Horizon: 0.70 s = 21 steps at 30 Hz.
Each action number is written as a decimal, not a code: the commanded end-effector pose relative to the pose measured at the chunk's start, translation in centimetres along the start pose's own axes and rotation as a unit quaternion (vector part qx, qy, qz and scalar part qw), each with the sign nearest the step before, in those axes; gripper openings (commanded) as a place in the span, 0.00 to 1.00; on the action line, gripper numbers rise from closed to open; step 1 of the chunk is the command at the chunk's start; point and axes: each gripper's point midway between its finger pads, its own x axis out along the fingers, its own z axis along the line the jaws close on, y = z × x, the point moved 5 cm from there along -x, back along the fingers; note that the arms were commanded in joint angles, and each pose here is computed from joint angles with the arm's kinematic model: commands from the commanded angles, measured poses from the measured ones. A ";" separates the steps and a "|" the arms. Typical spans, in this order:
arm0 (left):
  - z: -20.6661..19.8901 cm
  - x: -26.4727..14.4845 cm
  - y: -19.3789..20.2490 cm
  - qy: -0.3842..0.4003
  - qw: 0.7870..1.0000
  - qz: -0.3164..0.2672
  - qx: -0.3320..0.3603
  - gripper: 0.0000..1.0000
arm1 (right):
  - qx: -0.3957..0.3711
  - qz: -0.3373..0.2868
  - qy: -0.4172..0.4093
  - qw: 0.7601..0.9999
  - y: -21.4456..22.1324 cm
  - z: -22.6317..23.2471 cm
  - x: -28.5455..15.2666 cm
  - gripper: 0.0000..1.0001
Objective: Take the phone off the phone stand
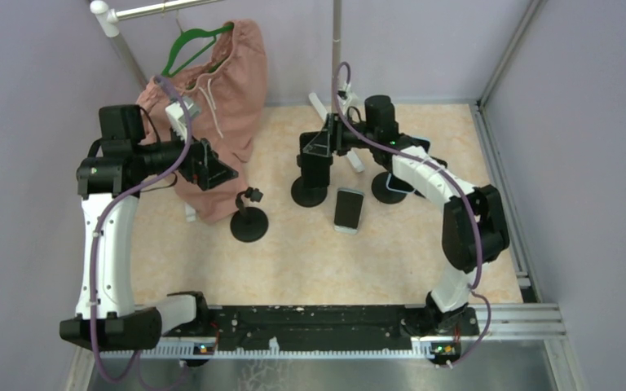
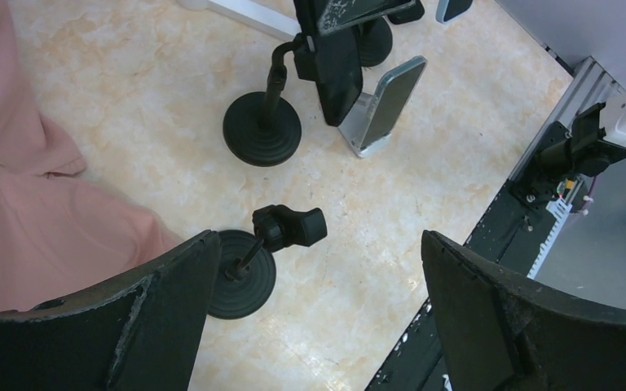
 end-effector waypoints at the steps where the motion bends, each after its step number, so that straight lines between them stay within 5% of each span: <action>1: -0.1 0.0 -0.2 0.003 1.000 -0.006 0.017 0.99 | -0.010 -0.031 0.016 0.999 -0.3 1.3 -0.5 0.46; 6: -0.2 0.0 -0.2 0.006 1.000 -0.008 0.015 0.99 | -0.010 -0.044 0.031 0.998 0.2 1.9 -0.6 0.27; 21: -0.2 0.1 0.1 0.005 1.000 -0.005 0.022 0.99 | -0.019 -0.068 -0.004 0.997 -0.3 4.3 -0.9 0.32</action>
